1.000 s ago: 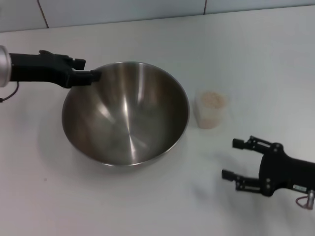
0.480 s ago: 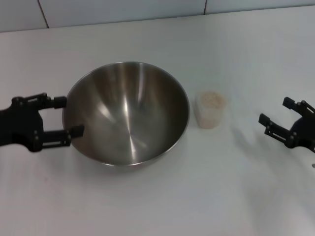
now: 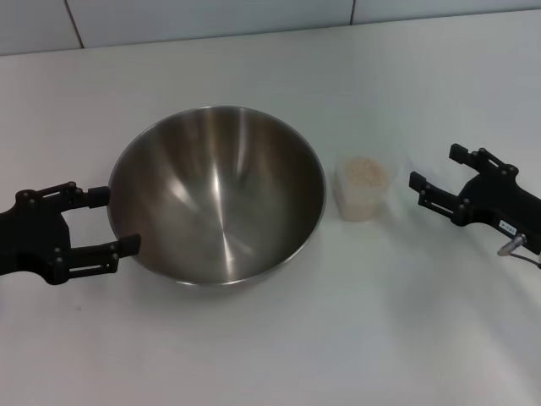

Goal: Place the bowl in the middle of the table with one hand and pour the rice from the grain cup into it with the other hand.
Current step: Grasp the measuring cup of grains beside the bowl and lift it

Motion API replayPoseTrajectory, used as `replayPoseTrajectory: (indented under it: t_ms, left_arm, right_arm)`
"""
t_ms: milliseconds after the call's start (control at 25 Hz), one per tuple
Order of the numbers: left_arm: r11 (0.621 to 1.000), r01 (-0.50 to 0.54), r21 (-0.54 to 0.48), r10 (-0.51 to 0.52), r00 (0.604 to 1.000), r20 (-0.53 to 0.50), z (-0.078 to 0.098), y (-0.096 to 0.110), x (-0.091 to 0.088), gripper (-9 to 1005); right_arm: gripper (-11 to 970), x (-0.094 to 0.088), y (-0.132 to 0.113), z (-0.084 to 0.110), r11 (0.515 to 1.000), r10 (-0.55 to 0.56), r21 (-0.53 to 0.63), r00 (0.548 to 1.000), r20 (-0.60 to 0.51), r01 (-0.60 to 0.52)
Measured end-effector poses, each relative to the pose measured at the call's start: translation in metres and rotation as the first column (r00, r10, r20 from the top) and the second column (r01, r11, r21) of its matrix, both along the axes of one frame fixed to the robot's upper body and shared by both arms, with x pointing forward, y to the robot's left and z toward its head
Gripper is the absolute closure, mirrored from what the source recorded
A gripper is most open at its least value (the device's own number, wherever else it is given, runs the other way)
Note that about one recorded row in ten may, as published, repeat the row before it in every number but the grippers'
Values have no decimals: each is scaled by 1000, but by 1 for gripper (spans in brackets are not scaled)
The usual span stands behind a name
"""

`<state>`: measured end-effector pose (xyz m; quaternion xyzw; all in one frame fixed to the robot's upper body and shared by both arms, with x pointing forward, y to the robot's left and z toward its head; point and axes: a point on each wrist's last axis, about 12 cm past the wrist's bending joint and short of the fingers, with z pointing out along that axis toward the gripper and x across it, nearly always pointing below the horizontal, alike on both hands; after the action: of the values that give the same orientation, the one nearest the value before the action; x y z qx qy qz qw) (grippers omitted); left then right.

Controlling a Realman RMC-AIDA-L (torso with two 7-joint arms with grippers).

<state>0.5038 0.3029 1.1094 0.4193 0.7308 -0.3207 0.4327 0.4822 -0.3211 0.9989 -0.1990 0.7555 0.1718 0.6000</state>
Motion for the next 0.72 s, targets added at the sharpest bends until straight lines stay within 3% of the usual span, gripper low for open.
replayPoseTrajectory:
  t_ms: [720]
  left_arm:
    - [1000,10,-1,-10,1000,5,1,-3,2,166]
  right_arm:
    - [125,27,21,3,999,33,-14,999,-18,-33]
